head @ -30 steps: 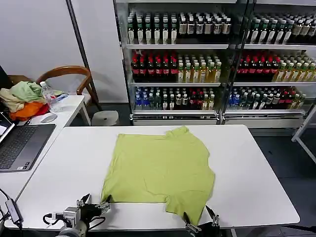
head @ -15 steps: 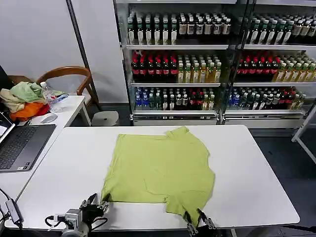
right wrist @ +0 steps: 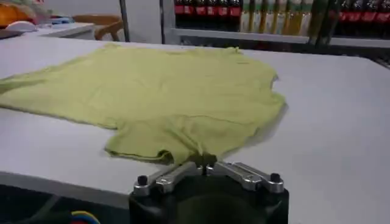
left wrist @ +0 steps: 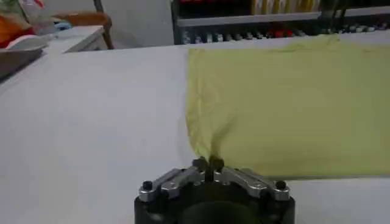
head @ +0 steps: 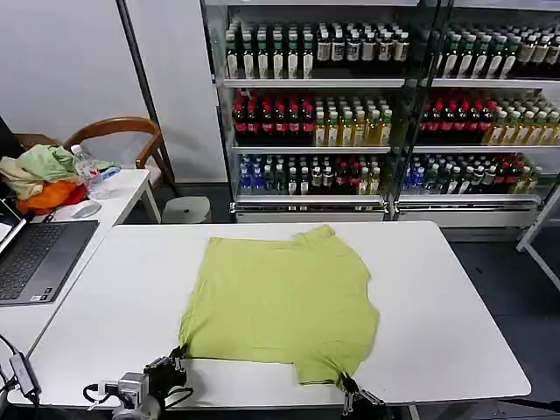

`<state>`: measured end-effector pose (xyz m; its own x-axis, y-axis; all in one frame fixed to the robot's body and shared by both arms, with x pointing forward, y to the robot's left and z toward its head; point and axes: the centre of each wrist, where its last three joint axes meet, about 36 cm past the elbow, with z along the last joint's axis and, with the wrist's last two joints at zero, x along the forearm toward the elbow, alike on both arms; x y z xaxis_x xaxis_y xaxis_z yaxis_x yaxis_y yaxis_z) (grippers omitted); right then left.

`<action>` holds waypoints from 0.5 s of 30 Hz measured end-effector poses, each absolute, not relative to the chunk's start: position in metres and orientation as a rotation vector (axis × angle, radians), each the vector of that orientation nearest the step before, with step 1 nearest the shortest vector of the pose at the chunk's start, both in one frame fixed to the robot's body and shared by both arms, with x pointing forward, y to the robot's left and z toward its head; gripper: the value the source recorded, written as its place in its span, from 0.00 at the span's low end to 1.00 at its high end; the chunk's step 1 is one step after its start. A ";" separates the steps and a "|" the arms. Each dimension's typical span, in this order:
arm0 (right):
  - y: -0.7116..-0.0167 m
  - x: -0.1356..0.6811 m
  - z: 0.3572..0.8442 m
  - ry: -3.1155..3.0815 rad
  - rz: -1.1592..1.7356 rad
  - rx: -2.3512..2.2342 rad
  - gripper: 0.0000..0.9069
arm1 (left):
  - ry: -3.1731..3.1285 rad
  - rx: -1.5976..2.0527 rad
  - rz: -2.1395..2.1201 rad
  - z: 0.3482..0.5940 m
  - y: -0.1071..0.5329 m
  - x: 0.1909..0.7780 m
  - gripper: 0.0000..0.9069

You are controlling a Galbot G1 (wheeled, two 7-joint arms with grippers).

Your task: Fold and organize the clothes.

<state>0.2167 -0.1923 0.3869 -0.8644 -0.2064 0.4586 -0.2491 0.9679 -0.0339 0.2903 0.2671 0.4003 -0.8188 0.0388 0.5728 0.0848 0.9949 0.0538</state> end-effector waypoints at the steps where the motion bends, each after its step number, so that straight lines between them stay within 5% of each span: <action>1: -0.194 0.216 0.388 -2.654 0.129 0.329 0.00 | -2.531 -0.087 -0.103 0.401 0.267 0.290 0.04; 15: -0.207 0.202 0.416 -2.680 0.126 0.399 0.00 | -2.568 -0.108 -0.126 0.427 0.265 0.268 0.04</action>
